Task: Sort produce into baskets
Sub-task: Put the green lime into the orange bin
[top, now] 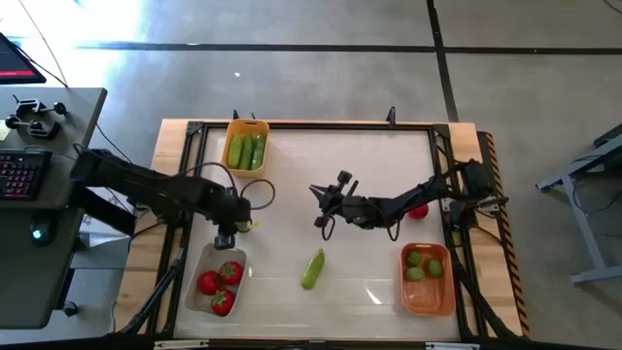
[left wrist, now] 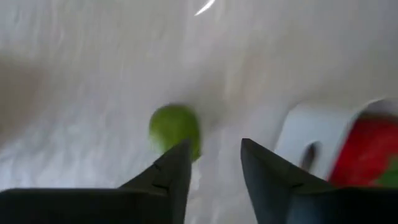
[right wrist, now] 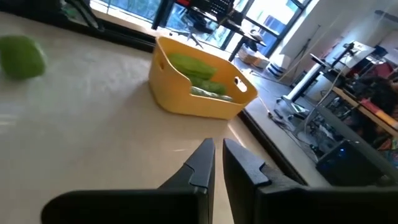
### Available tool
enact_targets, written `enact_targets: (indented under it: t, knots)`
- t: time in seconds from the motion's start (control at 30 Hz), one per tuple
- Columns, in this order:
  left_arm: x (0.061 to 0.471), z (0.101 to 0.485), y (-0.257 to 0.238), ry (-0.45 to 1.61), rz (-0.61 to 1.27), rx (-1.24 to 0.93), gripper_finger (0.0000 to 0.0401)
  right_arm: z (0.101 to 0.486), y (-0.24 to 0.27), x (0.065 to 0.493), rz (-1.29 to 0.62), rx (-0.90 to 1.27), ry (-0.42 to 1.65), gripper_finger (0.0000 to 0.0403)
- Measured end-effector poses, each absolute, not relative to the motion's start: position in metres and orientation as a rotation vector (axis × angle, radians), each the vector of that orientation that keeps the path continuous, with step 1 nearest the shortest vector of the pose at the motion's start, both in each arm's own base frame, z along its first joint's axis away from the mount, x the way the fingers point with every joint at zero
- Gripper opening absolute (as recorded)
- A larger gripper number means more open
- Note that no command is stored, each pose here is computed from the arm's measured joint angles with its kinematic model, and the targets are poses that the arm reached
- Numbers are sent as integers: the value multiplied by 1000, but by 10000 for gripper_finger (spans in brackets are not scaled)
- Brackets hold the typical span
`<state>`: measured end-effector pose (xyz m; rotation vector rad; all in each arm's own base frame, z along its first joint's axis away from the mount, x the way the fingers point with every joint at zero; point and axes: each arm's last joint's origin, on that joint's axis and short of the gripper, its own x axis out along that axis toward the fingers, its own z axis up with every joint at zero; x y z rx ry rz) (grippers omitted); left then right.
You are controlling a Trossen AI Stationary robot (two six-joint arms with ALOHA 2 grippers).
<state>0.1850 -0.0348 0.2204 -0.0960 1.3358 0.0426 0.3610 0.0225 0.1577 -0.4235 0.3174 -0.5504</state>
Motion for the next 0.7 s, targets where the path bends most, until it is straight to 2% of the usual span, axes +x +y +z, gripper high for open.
enact_targets:
  t: [0.4,0.53,0.7]
  knots:
    - [199,191,-31,1506,199,-18,244,157,62,356,-487,-344,276,21]
    - [203,187,-28,1515,216,-20,261,157,76,352,-482,-334,266,21]
    - [203,184,-25,1502,222,-35,259,158,89,348,-507,-352,264,21]
